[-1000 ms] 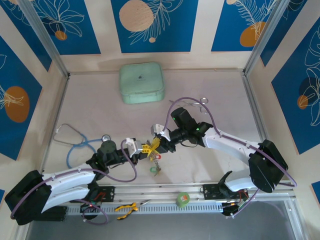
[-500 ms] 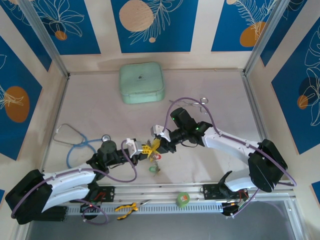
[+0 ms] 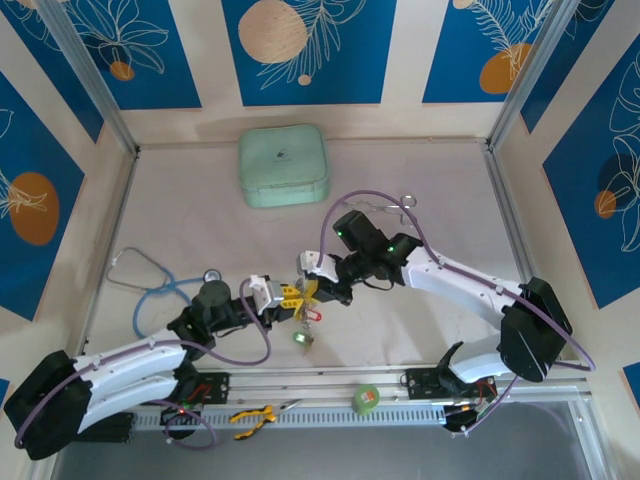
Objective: Put the keys on the keyring
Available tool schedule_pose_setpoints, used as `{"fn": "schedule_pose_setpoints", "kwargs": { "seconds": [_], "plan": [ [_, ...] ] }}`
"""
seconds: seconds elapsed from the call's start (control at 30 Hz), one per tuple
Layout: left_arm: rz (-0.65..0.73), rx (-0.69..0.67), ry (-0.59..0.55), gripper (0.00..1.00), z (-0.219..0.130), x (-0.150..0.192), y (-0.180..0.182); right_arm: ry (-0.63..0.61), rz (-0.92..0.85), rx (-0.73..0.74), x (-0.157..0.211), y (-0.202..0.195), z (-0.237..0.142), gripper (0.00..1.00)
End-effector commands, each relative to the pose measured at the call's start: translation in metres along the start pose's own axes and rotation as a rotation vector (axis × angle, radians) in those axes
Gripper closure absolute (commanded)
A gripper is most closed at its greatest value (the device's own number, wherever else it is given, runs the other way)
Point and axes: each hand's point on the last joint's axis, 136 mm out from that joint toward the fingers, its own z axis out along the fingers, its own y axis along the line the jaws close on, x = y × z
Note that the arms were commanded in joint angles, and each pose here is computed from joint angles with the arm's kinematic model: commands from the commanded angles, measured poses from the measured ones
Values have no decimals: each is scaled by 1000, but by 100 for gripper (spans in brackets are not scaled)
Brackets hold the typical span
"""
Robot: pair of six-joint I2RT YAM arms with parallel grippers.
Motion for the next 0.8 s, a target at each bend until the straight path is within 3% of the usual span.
{"fn": "schedule_pose_setpoints", "kwargs": {
  "seconds": [0.0, 0.2, 0.33, 0.43, 0.5, 0.57, 0.77],
  "plan": [
    [17, 13, 34, 82, 3, -3, -1, 86, -52, -4, 1, 6, -3, 100],
    [21, 23, 39, 85, 6, -4, -1, 129, -106, -27, -7, 13, 2, 100],
    [27, 38, 40, 99, 7, -5, -2, 151, -126, -35, -9, 16, 5, 100],
    [32, 43, 38, 100, 7, -5, -4, 94, -95, -16, -17, 11, 0, 100],
    [36, 44, 25, 100, 5, -5, -5, 4, -40, 1, -24, 6, -11, 82],
    [42, 34, -9, 100, 4, -9, -4, -82, 29, 3, -23, 2, -19, 73],
    [54, 29, -66, 100, 1, -16, -5, -113, 137, -7, -3, 4, -15, 69]
  ]
}}
